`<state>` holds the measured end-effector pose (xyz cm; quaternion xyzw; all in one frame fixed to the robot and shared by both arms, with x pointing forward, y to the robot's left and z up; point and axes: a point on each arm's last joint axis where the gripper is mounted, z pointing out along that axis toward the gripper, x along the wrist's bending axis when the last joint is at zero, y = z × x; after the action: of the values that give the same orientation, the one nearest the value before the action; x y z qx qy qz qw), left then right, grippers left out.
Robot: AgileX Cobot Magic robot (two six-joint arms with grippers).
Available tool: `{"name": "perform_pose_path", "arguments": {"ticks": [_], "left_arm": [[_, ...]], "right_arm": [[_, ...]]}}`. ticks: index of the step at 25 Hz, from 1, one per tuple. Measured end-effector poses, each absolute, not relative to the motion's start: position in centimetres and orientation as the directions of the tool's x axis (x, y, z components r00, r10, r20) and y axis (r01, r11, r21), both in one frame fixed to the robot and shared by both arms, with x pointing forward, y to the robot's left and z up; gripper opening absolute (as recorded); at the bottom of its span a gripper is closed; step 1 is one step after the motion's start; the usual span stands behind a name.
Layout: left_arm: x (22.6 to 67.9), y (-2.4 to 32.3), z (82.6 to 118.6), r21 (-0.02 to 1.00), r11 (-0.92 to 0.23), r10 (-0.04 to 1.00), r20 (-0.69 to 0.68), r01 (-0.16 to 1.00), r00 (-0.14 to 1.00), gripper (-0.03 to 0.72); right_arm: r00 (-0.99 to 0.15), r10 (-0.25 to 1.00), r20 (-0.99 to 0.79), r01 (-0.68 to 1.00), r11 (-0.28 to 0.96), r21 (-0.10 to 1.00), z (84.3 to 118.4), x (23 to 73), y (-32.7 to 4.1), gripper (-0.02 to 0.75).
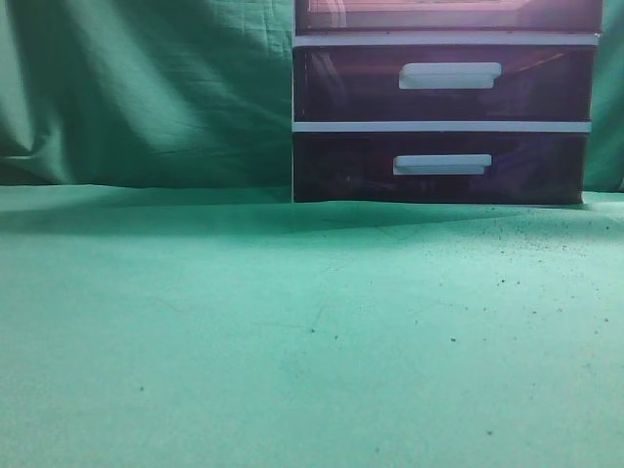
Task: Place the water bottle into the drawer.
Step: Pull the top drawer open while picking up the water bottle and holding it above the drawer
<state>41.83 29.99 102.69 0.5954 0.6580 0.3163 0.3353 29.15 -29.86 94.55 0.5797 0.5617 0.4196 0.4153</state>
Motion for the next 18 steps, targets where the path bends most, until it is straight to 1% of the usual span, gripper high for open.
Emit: {"name": "perform_pose_path", "arguments": {"ticks": [4, 10, 16, 18], "left_arm": [[44.8, 29.9, 101.4, 0.774, 0.087, 0.996, -0.060, 0.627, -0.064, 0.635], [48.8, 29.6, 99.8, 0.758, 0.081, 0.997, -0.064, 0.647, -0.050, 0.635], [51.7, 29.4, 98.4, 0.759, 0.068, 0.998, -0.062, 0.648, -0.031, 0.635], [52.3, 29.3, 98.0, 0.768, 0.055, 0.998, -0.058, 0.638, -0.017, 0.563]], "right_arm": [[0.017, 1.000, 0.020, 0.303, -0.024, 0.953, 94.5, 29.1, -29.9, 0.000], [0.017, 1.000, 0.020, 0.303, -0.024, 0.953, 94.5, 29.1, -29.9, 0.000], [0.017, 1.000, 0.020, 0.303, -0.024, 0.953, 94.5, 29.1, -29.9, 0.000], [0.017, 1.000, 0.020, 0.303, -0.024, 0.953, 94.5, 29.1, -29.9, 0.000]]}}
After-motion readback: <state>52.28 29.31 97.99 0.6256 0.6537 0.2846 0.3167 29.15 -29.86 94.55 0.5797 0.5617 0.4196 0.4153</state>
